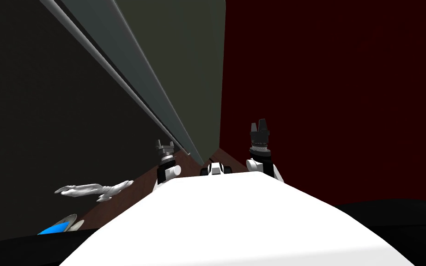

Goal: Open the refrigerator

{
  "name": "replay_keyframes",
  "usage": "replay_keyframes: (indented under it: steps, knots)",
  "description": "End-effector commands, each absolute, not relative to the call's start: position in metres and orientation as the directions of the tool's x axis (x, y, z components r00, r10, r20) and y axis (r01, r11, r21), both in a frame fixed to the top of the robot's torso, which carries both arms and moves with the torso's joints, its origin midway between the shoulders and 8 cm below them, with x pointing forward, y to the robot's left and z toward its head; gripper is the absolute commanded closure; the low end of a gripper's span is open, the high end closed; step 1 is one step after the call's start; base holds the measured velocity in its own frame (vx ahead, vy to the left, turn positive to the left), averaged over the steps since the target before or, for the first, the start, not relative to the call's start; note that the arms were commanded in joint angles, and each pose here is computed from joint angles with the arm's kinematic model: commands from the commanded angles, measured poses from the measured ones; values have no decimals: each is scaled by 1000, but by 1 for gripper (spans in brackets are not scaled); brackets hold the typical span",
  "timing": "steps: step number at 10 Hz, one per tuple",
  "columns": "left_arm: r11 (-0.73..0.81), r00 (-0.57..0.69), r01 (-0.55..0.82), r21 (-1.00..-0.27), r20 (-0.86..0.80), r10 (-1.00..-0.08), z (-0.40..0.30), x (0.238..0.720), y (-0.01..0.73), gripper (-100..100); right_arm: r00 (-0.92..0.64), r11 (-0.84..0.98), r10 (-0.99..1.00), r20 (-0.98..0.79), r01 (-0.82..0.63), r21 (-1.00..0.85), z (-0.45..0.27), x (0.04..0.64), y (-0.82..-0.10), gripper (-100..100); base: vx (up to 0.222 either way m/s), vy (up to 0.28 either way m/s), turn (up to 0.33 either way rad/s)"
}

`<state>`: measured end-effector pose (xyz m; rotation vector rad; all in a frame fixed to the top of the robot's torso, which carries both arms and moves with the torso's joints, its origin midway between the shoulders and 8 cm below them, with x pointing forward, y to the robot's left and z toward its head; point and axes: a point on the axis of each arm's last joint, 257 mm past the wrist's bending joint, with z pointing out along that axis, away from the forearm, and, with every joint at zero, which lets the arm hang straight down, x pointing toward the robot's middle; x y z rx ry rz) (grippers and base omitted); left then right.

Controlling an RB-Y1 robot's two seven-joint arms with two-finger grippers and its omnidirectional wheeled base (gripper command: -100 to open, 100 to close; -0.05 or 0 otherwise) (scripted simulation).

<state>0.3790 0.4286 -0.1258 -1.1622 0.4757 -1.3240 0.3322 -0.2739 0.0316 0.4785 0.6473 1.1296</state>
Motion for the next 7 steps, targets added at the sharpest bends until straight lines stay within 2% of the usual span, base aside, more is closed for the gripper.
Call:
replay_keyframes:
  steps: [1, 4, 7]
  knots:
    - [-144, 238, 469, -871, 282, -929, -123, 385, 429, -100, 280, 361, 932, -229, -669, 650, 32, 332, -274, 0, -2, -14, 10]
    - [-143, 218, 448, -882, 263, -940, -117, 390, 427, -100, 280, 361, 932, -229, -669, 650, 32, 332, -274, 0, 7, -19, 0]
    - [-199, 224, 462, -864, 331, -917, -118, 387, 422, -100, 280, 361, 932, -229, -669, 650, 32, 332, -274, 0, 16, -10, 4]
